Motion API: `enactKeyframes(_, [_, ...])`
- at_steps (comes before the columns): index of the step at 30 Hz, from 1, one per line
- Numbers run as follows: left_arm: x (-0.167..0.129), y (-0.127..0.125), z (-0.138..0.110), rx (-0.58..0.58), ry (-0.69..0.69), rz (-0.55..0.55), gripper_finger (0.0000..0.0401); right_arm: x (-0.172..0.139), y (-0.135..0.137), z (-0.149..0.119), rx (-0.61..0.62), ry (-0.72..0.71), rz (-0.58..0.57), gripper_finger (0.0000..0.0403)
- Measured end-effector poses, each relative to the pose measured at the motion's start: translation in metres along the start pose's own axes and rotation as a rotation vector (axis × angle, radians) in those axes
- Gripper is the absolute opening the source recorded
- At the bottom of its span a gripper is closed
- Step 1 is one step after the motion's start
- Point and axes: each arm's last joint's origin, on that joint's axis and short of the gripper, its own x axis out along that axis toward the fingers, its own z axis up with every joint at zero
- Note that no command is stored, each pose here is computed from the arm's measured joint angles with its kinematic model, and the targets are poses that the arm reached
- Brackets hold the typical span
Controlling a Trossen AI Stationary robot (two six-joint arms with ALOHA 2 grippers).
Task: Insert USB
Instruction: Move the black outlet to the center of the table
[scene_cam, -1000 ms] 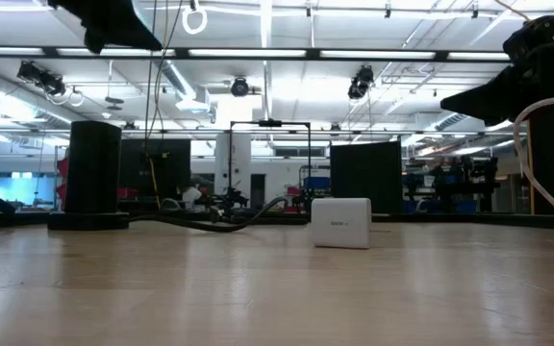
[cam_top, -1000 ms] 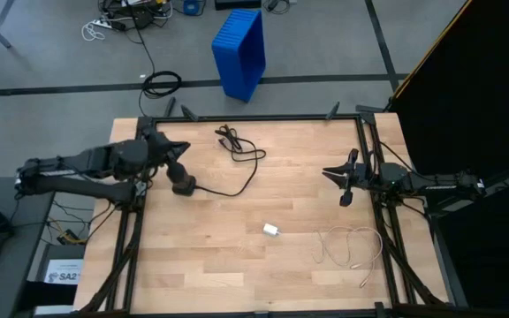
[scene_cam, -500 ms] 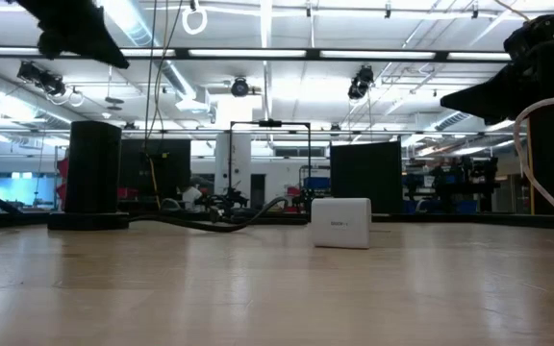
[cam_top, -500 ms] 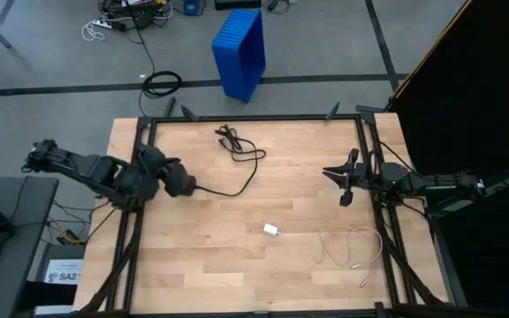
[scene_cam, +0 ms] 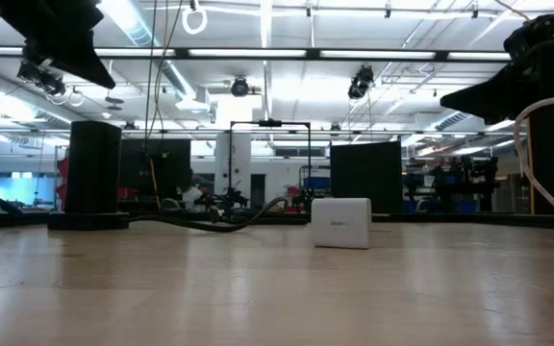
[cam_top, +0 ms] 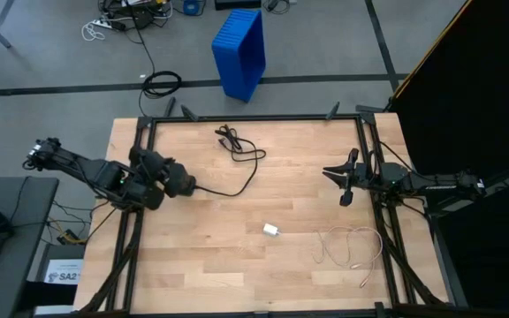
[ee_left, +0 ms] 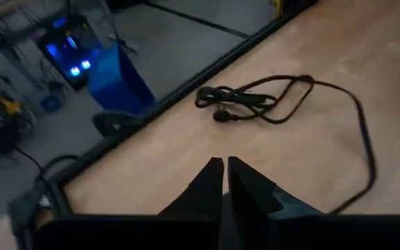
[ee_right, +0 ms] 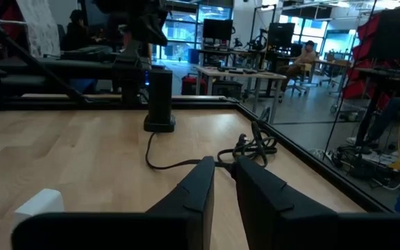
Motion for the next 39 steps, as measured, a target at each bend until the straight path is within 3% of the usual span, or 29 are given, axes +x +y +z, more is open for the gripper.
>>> enactKeyframes(3, [-0.001, -0.001, 0.001, 0.007, 0.04, -0.042, 0.0069, 0.0, 0.0, 0.0, 0.0, 0.0, 0.0, 0.0033])
enactKeyframes(8, [0.001, -0.008, -0.003, 0.013, 0.139, -0.101, 0.0184, 0.0, 0.0, 0.0, 0.0, 0.0, 0.0, 0.0026])
enactKeyframes(12, [0.003, -0.012, -0.004, 0.005, 0.152, -0.077, 0.027, 0.0, 0.0, 0.0, 0.0, 0.0, 0.0, 0.0025])
enactKeyframes(16, [0.008, -0.01, -0.003, -0.061, 0.132, 0.002, 0.0318, 0.0, 0.0, 0.0, 0.0, 0.0, 0.0, 0.003])
enactKeyframes(23, [0.015, -0.018, -0.007, -0.137, 0.241, 0.005, 0.0331, 0.0, 0.0, 0.0, 0.0, 0.001, 0.0, 0.0037])
enactKeyframes(31, [0.031, -0.024, -0.035, -0.227, 0.299, 0.08, 0.0331, 0.0, 0.0, 0.0, 0.0, 0.0, 0.0, 0.0034])
enactKeyframes(39, [0.051, -0.029, -0.059, -0.33, 0.233, 0.096, 0.0315, 0.0, 0.0, 0.0, 0.001, -0.003, 0.0, 0.0026])
